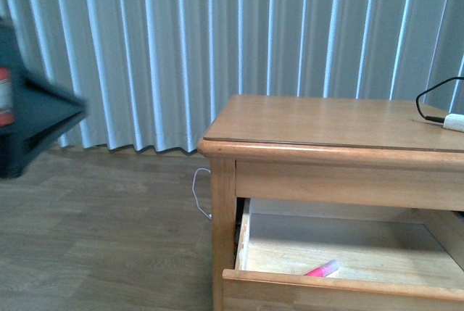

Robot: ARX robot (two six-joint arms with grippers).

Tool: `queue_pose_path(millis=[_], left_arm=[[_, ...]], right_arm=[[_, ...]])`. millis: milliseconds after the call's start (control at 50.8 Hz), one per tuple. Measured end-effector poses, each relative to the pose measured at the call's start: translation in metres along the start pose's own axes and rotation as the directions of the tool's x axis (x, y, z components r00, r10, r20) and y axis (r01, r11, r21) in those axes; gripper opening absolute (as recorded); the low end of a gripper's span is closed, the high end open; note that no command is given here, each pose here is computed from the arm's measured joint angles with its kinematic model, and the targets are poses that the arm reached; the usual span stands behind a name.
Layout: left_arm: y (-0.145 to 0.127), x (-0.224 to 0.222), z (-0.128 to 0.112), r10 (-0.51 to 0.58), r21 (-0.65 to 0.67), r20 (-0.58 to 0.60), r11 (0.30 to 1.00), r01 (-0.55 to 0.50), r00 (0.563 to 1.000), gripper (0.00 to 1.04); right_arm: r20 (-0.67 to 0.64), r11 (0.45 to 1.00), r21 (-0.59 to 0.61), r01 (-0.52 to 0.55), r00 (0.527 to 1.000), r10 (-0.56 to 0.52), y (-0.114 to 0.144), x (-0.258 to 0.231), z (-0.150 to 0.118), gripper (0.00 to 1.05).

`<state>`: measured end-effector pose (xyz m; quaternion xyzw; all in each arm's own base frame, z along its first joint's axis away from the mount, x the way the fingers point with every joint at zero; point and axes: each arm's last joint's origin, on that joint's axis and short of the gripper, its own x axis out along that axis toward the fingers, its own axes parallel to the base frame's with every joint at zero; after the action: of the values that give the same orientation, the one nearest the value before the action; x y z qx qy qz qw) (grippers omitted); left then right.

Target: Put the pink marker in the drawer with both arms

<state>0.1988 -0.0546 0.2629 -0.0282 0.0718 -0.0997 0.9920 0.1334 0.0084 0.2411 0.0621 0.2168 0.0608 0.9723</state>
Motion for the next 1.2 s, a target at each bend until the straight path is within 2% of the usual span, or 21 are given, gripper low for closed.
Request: queue_pose_path(millis=[138, 217, 413, 473, 551, 768, 925, 1004, 1201], left_arm=[[0.012, -0.037, -0.023, 0.138, -0.057, 0.008, 0.989, -0.138, 0.99, 0.98], [0.014, -0.05, -0.034, 0.145, -0.095, 0.016, 0.985, -0.143, 0.989, 0.98], [0.014, -0.054, -0.034, 0.146, -0.122, 0.031, 0.983, -0.141, 0.989, 0.98], [0.015, -0.055, -0.037, 0.176, -0.091, 0.083, 0.981, -0.168, 0.981, 0.91], [0.02, -0.059, -0.045, 0.182, -0.026, 0.142, 0.983, -0.18, 0.973, 0.75], [0.03, -0.068, -0.069, 0.186, 0.025, 0.143, 0.981, -0.191, 0.972, 0.32], [0.038, -0.074, -0.077, 0.167, 0.035, 0.148, 0.984, -0.174, 0.975, 0.05], [0.043, -0.076, -0.082, 0.196, 0.034, 0.148, 0.979, -0.203, 0.969, 0.04], [0.043, -0.08, -0.09, 0.191, 0.035, 0.148, 0.98, -0.198, 0.97, 0.04]], right_arm=[[0.0, 1.0, 0.0, 0.0, 1.0, 0.0, 0.0, 0.0, 0.0, 0.96], [0.0, 1.0, 0.0, 0.0, 1.0, 0.0, 0.0, 0.0, 0.0, 0.96], [0.0, 1.0, 0.0, 0.0, 1.0, 0.0, 0.0, 0.0, 0.0, 0.96], [0.0, 1.0, 0.0, 0.0, 1.0, 0.0, 0.0, 0.0, 0.0, 0.96], [0.0, 1.0, 0.0, 0.0, 1.0, 0.0, 0.0, 0.0, 0.0, 0.96], [0.0, 1.0, 0.0, 0.0, 1.0, 0.0, 0.0, 0.0, 0.0, 0.96], [0.0, 1.0, 0.0, 0.0, 1.0, 0.0, 0.0, 0.0, 0.0, 0.96], [0.0, 1.0, 0.0, 0.0, 1.0, 0.0, 0.0, 0.0, 0.0, 0.96], [0.0, 1.0, 0.0, 0.0, 1.0, 0.0, 0.0, 0.0, 0.0, 0.96]])
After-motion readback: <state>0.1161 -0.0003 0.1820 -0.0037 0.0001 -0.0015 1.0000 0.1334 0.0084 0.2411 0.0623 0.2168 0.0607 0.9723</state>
